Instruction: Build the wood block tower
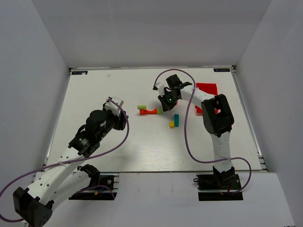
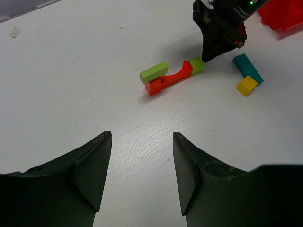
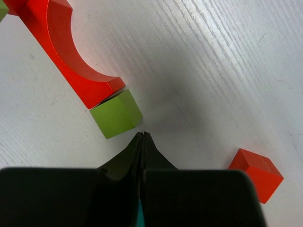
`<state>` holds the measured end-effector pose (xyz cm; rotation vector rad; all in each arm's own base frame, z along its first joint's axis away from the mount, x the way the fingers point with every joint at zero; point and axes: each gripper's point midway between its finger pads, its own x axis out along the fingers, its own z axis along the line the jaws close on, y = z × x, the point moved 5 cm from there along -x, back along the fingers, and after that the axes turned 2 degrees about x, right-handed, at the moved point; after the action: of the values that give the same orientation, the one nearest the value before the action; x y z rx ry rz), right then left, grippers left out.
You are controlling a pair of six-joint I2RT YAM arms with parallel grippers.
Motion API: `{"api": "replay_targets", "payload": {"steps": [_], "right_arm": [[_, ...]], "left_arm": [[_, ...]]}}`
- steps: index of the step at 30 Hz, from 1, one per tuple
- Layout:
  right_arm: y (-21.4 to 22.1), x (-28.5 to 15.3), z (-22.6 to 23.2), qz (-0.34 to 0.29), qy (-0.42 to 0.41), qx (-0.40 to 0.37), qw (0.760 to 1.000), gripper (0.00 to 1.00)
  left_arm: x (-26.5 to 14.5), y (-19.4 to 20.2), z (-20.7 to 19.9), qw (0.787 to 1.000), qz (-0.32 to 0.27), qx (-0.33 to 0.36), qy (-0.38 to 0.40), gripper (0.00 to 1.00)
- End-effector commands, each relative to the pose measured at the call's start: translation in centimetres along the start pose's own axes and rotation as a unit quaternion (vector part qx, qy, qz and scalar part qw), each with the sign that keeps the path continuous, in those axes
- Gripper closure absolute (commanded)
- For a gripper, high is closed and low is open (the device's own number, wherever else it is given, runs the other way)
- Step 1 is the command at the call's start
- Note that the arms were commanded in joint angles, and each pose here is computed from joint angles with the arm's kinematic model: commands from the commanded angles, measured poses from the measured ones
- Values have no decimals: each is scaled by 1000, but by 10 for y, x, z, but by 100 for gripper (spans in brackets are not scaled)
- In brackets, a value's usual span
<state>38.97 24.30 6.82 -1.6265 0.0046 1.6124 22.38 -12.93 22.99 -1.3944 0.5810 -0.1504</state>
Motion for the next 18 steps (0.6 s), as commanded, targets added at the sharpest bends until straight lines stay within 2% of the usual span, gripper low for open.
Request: {"api": "replay_targets", "payload": {"steps": [1,18], "right_arm": [[-12,-3,4,-15,-14,-1,1000,100],[-12,-1,6,-15,-24,-2,1000,100]], "left_arm": [[-4,-12,2,1000,-20,-1,-4,35],[-4,-12,2,1000,-20,-1,-4,35]]}}
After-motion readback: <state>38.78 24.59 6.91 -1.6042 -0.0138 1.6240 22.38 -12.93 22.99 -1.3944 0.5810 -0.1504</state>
